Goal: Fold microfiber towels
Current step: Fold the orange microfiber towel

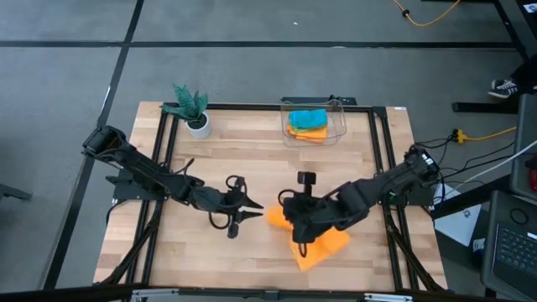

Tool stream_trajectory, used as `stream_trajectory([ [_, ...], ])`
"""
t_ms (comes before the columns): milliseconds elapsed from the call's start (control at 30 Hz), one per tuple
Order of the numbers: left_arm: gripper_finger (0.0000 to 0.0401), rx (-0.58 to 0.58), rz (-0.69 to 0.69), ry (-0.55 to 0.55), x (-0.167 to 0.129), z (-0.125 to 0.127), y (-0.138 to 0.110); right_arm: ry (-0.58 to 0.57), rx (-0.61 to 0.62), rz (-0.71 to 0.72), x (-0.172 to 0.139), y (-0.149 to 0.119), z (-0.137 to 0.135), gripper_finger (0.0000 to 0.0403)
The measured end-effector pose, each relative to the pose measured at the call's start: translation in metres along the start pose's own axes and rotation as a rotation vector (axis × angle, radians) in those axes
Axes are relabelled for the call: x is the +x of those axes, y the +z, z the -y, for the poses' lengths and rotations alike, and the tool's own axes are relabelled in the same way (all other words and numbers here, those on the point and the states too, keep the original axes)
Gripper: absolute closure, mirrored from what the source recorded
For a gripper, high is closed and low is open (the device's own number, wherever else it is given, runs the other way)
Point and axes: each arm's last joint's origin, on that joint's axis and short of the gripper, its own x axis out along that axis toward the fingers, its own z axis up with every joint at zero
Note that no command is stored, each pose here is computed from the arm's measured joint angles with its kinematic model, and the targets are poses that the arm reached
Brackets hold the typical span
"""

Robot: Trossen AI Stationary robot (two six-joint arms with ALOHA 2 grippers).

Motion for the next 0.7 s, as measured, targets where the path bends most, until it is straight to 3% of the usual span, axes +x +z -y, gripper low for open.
stream_trajectory([
  [200,0.0313,0.002,-0.023,0.033,0.002,-0.009,-0.001,0.023,0.016,0.089,-0.026,0.015,0.006,0.0402],
  [400,0.027,-0.029,-0.041,0.044,0.005,-0.016,-0.001,0.022,0.016,0.088,-0.026,0.016,0.007,0.0402],
  [567,0.0231,-0.078,-0.19,0.082,0.015,-0.022,-0.024,0.023,0.019,0.094,-0.027,0.016,0.007,0.0402],
  [700,0.0221,-0.063,-0.191,0.099,0.033,-0.024,-0.04,0.025,0.021,0.096,-0.026,0.016,0.006,0.0402],
])
